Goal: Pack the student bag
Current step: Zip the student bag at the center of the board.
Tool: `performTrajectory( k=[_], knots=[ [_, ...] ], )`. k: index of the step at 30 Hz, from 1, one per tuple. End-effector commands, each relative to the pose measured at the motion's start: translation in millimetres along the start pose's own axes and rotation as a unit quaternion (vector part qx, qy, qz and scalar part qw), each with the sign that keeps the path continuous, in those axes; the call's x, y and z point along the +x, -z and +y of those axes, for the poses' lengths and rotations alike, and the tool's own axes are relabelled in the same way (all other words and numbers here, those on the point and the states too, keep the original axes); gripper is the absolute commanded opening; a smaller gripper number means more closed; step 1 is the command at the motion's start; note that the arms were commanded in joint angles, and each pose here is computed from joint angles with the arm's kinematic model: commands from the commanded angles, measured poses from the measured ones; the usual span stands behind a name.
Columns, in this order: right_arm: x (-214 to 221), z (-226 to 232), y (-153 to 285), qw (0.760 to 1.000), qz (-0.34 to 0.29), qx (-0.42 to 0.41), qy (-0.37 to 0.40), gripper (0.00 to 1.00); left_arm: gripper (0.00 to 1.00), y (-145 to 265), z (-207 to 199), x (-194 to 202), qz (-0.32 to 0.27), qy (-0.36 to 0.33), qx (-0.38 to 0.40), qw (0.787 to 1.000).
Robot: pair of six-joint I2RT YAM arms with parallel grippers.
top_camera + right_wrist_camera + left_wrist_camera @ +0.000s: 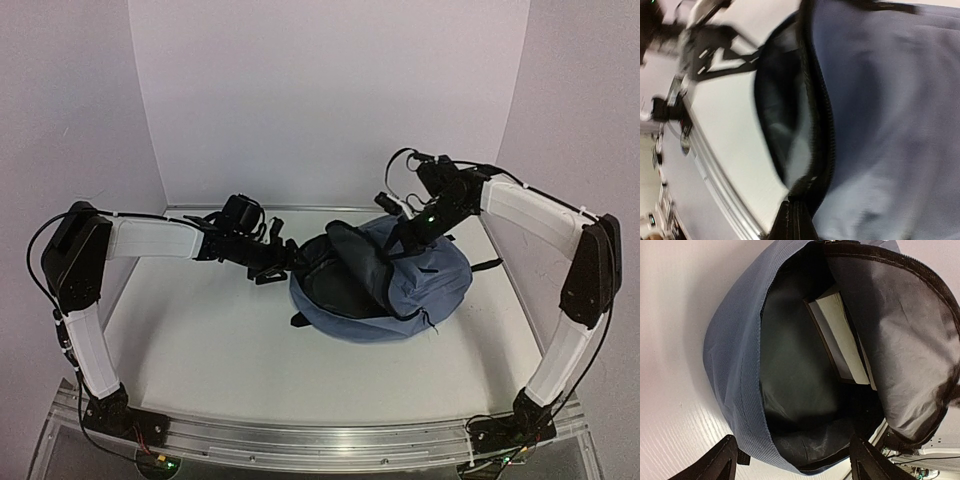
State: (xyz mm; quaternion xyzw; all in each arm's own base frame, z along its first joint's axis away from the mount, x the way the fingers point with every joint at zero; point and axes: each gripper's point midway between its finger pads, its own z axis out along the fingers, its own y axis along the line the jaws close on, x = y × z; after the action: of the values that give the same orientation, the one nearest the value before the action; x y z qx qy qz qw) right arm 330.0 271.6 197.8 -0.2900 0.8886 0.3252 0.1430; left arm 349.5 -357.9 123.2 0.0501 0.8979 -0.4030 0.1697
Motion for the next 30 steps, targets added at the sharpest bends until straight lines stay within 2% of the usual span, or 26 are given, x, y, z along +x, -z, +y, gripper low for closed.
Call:
performTrajectory(
  k=[1,2,6,8,10,13,16,20,22,24,26,30],
  knots=[
    [30,45,-20,0.996,0.044,-0.049,0.063,0.0,0.76,1,6,-7,-0.01,0.01,-0.01,1.0],
    [36,49,-25,0.995,0.053,-0.053,0.072,0.02,0.76,1,8,-7,-0.01,0.012,-0.011,1.0],
    [36,59,-22,0.993,0.053,-0.063,0.086,0.48,0.73,-1,13,-9,-0.007,0.009,-0.019,1.0],
    [29,62,-12,0.993,0.036,-0.053,0.104,0.65,0.7,-2,15,-10,-0.004,0.002,-0.027,1.0],
    [22,63,1,0.992,0.016,-0.038,0.116,0.73,0.66,-4,18,-10,0.001,-0.003,-0.036,0.999],
    [9,44,16,0.993,-0.007,0.014,0.113,0.74,0.59,-8,21,-10,0.007,-0.012,-0.046,0.999],
    [0,-1,24,0.991,-0.016,0.097,0.087,0.69,0.48,-12,23,-10,0.013,-0.017,-0.047,0.999],
    [-4,-53,32,0.984,-0.022,0.168,0.049,0.64,0.26,-16,25,-4,0.023,-0.019,-0.046,0.999],
    [-5,-64,35,0.984,-0.028,0.173,0.039,0.64,0.12,-17,22,2,0.03,-0.025,-0.041,0.998],
    [-9,-67,39,0.983,-0.034,0.175,0.041,0.65,0.03,-18,16,11,0.038,-0.032,-0.039,0.998],
    [-16,-66,41,0.983,-0.04,0.174,0.051,0.66,0.0,-19,10,25,0.051,-0.041,-0.036,0.997],
    [-26,-63,43,0.983,-0.049,0.17,0.059,0.67,0.0,-17,-5,56,0.076,-0.061,-0.026,0.995]
  ],
)
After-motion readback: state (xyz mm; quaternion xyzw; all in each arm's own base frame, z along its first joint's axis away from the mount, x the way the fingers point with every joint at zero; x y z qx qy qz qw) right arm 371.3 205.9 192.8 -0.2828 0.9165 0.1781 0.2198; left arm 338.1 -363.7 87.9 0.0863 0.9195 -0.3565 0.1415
